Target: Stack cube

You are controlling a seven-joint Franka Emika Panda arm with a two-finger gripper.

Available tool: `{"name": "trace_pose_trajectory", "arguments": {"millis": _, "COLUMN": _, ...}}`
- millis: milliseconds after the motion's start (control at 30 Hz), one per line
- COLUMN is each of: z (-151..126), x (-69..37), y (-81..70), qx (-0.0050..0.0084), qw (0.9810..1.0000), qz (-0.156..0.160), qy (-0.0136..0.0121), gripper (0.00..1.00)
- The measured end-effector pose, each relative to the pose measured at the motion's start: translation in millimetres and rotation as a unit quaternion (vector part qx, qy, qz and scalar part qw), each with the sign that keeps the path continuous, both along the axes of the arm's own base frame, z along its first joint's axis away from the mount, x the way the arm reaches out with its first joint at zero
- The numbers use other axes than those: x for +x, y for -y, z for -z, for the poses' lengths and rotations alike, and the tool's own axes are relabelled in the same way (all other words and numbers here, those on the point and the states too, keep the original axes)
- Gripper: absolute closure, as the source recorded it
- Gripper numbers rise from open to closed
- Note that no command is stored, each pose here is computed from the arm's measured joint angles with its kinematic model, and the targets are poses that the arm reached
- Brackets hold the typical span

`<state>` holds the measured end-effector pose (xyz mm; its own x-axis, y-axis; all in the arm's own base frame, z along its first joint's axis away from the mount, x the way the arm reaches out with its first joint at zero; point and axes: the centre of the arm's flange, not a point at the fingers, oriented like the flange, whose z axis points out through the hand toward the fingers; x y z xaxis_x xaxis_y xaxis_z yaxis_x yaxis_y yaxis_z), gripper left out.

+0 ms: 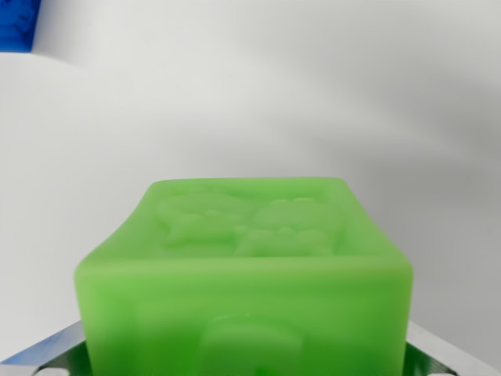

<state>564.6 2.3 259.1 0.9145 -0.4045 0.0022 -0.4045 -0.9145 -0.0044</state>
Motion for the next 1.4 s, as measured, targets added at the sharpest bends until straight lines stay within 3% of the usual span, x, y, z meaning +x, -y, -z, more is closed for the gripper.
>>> {"name": "trace_pose_trajectory", "arguments": {"millis": 1400, "z": -3, "x": 17.1, "y": -80.8, "qx": -0.0002, "qw": 0.9989, "qz": 0.046, "qy": -0.0002, "gripper": 1.00}}
